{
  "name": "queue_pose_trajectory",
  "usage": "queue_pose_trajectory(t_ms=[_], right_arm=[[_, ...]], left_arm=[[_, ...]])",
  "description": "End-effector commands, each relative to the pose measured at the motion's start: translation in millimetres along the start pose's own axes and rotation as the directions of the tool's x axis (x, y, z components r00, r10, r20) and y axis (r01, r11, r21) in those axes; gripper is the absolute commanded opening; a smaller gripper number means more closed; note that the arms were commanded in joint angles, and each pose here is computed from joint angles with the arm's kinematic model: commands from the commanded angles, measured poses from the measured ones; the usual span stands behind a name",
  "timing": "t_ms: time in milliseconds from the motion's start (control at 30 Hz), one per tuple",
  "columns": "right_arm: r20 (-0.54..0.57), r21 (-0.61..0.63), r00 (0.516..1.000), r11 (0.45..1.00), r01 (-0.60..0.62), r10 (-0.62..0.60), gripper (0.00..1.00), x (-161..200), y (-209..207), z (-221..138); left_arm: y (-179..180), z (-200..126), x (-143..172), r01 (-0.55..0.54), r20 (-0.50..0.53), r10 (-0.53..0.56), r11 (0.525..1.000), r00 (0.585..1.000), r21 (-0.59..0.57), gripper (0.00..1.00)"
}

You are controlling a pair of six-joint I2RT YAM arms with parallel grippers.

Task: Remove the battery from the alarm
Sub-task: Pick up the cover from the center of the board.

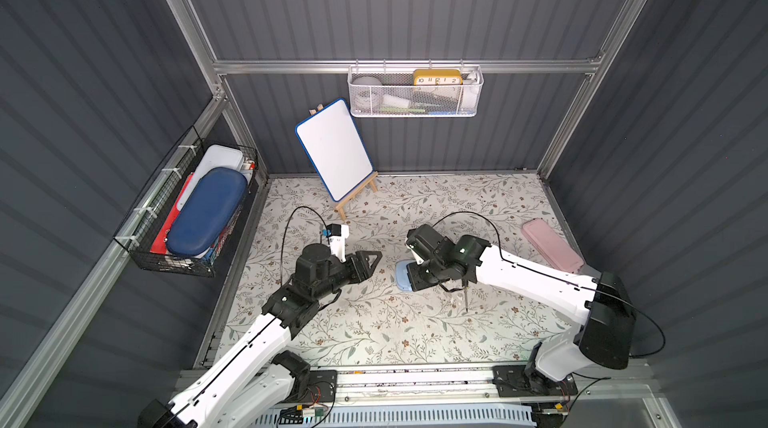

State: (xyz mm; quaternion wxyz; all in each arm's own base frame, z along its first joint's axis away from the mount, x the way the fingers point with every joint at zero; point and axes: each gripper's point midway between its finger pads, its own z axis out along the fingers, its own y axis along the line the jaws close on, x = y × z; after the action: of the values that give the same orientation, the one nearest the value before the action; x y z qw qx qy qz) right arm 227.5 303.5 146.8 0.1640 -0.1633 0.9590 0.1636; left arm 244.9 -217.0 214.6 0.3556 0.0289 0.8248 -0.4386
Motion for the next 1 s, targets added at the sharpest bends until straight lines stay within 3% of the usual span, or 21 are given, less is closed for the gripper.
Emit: queue_pose_trajectory(t_ms=[0, 100, 300, 967], right_arm=[[0.013, 0.027, 1.000, 0.999, 0.021, -0.021, 0.00, 0.2, -4.0, -6.7], [0.039, 0.008, 0.999, 1.000, 0.013, -0.013, 0.00, -5.4, 0.0, -10.3], [0.080, -0.007, 0.997, 1.000, 0.008, -0.008, 0.00, -17.2, 5.8, -17.2], [0.129, -0.073, 0.992, 0.997, 0.024, -0.015, 0.00, -35.7, 31.9, -26.2]], left_arm=[[-21.6, 6.4, 0.7, -0.059, -0.042, 0.065, 0.991, 0.997, 0.123, 0.57], [-31.0, 8.3, 12.2, -0.041, -0.073, 0.059, 0.973, 0.996, 0.225, 0.55], [-35.3, 18.3, 31.8, 0.017, -0.179, 0.041, 0.949, 0.983, 0.313, 0.47], [-19.7, 36.8, 44.7, 0.079, -0.246, -0.006, 0.954, 0.969, 0.289, 0.43]])
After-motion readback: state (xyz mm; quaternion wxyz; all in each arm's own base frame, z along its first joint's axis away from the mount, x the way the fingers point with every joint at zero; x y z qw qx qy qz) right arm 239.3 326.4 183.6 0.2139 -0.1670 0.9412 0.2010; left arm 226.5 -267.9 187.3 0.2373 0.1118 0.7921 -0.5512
